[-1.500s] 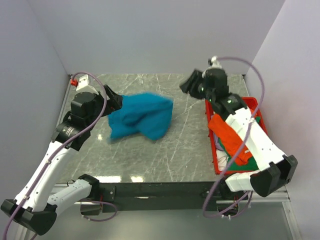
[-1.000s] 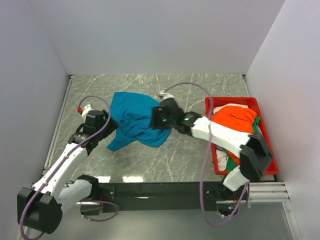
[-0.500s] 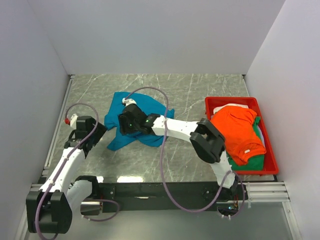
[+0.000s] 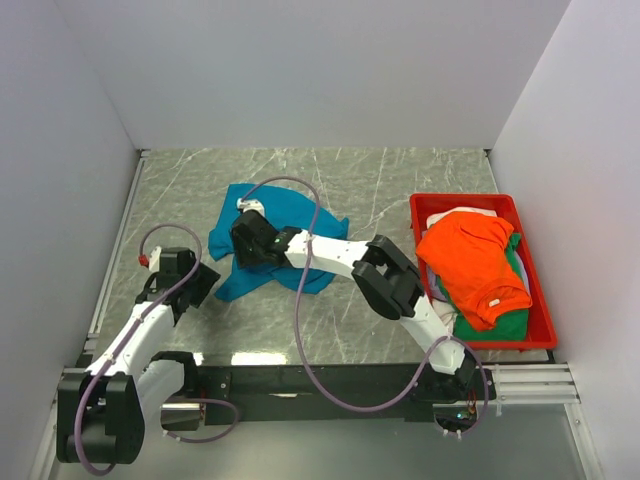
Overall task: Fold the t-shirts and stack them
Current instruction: Flatten the tshirt out
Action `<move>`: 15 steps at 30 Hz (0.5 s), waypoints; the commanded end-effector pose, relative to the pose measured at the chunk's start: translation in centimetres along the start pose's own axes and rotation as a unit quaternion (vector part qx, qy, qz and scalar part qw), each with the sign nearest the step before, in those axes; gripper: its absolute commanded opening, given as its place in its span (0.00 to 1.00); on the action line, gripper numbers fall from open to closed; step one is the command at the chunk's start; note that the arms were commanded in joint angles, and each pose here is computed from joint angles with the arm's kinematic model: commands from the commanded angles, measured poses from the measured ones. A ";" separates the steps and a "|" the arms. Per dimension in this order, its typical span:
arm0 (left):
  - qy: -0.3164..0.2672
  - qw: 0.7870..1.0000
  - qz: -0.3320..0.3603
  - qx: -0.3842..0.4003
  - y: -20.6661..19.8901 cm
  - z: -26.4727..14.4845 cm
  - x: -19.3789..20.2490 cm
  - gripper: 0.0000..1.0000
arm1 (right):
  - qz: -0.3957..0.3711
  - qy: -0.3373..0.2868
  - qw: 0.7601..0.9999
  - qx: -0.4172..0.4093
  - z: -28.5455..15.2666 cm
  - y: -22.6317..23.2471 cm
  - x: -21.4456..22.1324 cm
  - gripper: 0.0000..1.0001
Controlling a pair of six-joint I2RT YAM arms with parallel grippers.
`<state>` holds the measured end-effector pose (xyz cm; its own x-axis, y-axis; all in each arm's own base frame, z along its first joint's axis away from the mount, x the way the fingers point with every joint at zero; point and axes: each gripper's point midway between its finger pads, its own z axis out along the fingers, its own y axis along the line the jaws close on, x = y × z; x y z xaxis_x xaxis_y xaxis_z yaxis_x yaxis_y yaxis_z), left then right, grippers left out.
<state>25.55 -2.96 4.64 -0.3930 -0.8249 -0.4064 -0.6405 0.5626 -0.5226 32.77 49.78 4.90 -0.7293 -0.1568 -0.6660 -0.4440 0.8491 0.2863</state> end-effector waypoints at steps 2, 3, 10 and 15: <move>-0.010 1.000 -0.017 0.007 0.0 0.1 -0.2 0.57 | 0.006 -0.020 1.000 0.018 0.4 -0.2 -1.7 0.58; -0.010 1.000 -0.017 0.007 0.1 0.1 -0.1 0.56 | 0.005 -0.022 1.000 0.018 0.5 -0.1 -1.7 0.57; 0.009 1.000 -0.014 0.008 0.5 0.9 1.0 0.51 | 0.022 -0.030 0.998 0.045 0.1 -2.2 -2.5 0.33; 0.017 1.000 -0.004 0.005 0.3 1.3 1.8 0.48 | 0.034 -0.044 0.997 0.052 -1.7 -3.6 -4.0 0.00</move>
<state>24.97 -3.56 2.65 -0.4074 -0.8308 -0.3792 -0.6550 0.5552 -0.5126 34.51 47.83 3.38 -0.7439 -0.1302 -0.6555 -0.3717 0.8957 0.2440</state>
